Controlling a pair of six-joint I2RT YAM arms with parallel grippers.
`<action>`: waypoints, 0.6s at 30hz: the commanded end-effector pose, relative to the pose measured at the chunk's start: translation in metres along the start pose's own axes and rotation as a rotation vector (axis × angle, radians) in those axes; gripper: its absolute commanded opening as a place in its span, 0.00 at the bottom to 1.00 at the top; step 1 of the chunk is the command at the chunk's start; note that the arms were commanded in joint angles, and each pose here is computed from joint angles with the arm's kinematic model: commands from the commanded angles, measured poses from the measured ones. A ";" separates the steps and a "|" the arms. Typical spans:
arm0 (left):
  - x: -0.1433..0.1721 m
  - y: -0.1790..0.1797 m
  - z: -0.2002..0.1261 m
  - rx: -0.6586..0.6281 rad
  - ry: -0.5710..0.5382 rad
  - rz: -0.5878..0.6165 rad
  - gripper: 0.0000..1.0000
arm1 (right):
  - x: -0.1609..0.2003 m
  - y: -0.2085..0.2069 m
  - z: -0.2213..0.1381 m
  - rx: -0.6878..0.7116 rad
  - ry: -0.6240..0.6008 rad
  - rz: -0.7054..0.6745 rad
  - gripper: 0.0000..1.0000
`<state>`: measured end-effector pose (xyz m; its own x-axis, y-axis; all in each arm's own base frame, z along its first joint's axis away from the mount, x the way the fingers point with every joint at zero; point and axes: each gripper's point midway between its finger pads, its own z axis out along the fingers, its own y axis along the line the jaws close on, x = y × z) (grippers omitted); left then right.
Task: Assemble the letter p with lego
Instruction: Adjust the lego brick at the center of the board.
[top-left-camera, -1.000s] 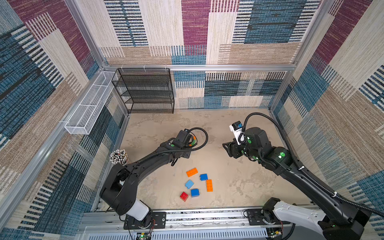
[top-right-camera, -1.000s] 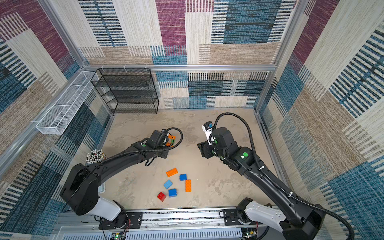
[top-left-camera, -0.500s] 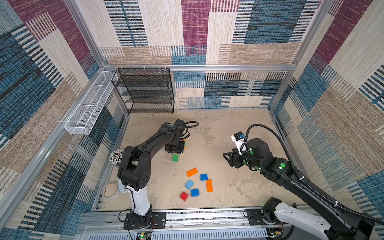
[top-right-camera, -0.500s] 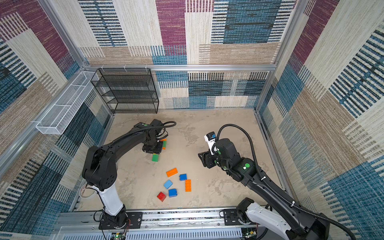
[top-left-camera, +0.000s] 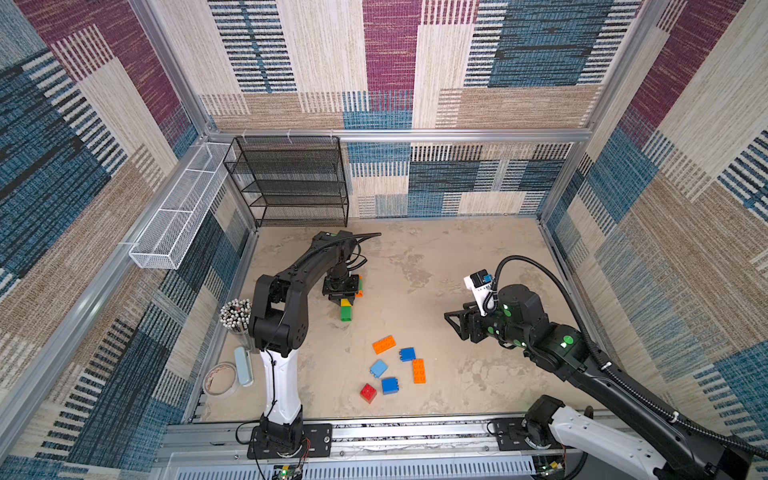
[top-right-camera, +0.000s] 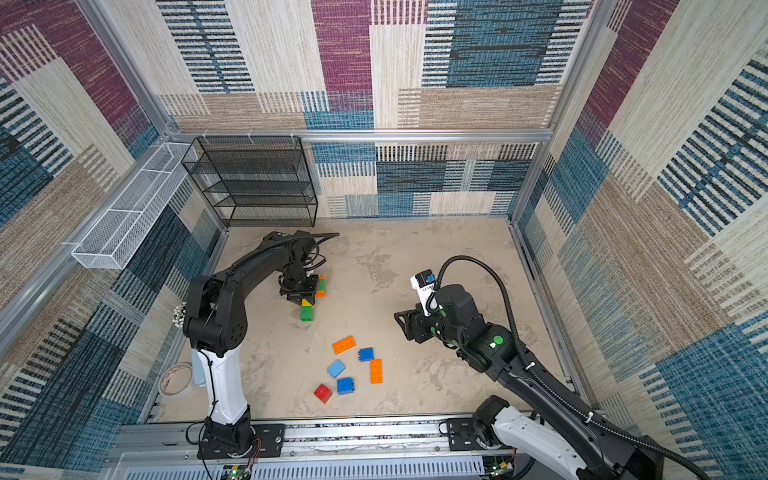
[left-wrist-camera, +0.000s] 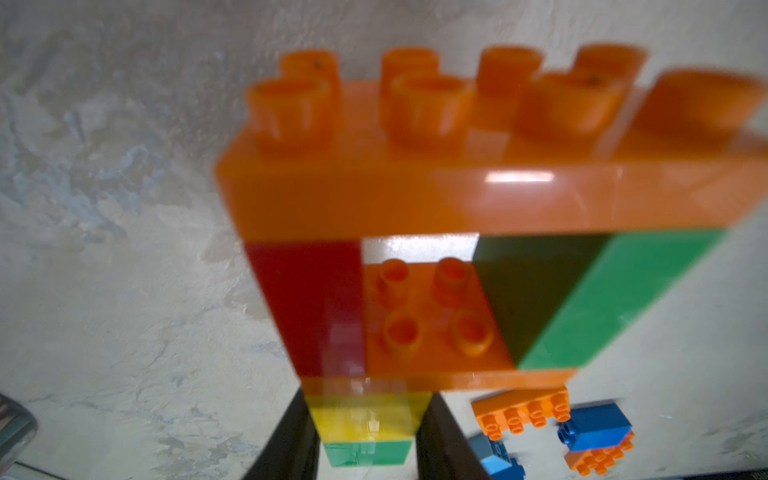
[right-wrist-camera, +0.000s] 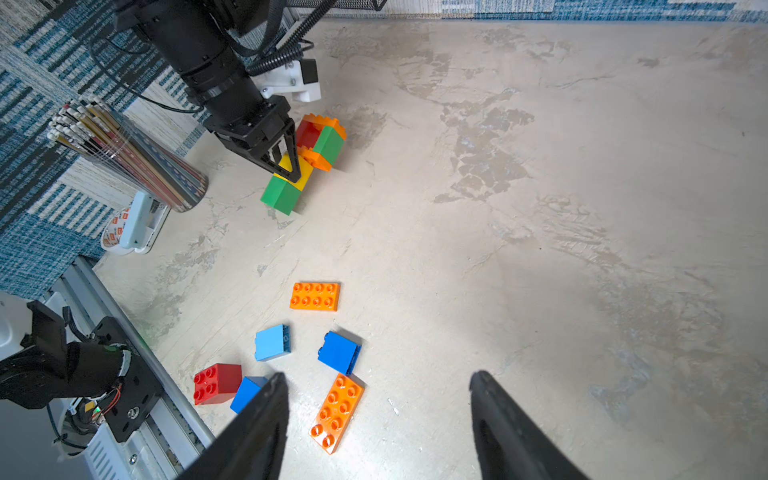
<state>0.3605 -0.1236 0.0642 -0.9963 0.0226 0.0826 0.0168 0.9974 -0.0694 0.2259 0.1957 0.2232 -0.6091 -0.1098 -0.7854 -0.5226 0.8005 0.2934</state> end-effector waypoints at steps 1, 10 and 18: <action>0.004 0.002 0.003 0.011 0.057 0.041 0.19 | -0.004 0.004 -0.001 -0.022 -0.020 0.018 0.71; 0.003 0.009 0.018 -0.004 0.111 0.042 0.19 | 0.002 0.004 0.002 -0.028 -0.006 0.029 0.71; 0.005 0.008 0.031 0.007 0.151 0.044 0.22 | 0.004 0.003 0.003 -0.028 -0.002 0.031 0.71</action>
<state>0.3542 -0.1153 0.0369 -0.9752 0.0492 0.2157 0.0358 0.9972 -0.0654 0.2220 0.1967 0.2157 -0.6333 -0.0994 -0.7675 -0.5145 0.7949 0.3215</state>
